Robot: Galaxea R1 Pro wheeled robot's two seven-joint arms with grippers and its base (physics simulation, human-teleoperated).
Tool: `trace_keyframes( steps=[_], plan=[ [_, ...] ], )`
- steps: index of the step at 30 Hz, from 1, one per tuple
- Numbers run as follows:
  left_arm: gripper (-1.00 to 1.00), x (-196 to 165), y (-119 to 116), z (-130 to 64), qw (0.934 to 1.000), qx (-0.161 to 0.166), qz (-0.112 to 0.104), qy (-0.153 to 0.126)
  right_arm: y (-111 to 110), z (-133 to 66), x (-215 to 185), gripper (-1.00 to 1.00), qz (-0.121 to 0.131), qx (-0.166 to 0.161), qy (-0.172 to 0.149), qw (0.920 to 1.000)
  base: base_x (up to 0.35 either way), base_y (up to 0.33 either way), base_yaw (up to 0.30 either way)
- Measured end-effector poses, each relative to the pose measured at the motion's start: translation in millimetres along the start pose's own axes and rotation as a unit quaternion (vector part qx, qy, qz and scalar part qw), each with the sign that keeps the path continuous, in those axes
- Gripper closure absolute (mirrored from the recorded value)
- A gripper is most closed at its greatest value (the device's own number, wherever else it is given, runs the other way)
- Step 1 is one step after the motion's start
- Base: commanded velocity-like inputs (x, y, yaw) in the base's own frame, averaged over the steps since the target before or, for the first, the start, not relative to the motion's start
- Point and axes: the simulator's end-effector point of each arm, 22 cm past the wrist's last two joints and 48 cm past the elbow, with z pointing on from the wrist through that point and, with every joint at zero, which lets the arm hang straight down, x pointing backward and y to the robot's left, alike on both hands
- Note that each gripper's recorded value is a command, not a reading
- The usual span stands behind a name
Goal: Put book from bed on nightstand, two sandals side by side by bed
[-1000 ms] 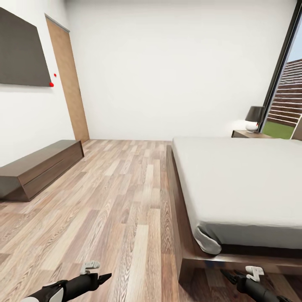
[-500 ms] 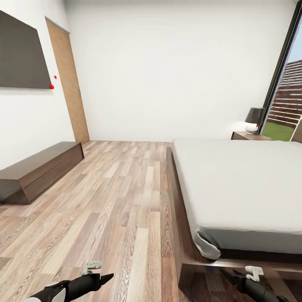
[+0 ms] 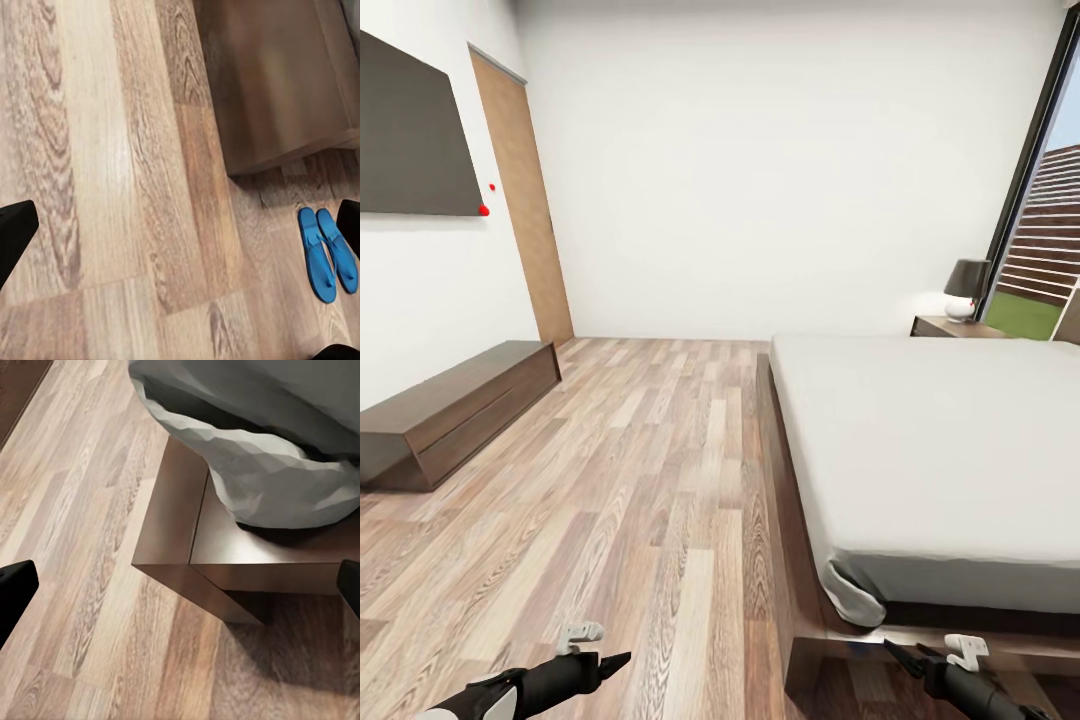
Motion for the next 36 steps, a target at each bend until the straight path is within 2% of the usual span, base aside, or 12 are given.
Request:
trace_keyframes(
  steps=[36],
  plan=[
    [-1.0,-28,-20,-19.3,1.0,0.001,-0.001,0.0,18,-12.0,-33,-1.0,0.0,0.0,0.0,1.0,0.0,0.0,0.0]
  ],
)
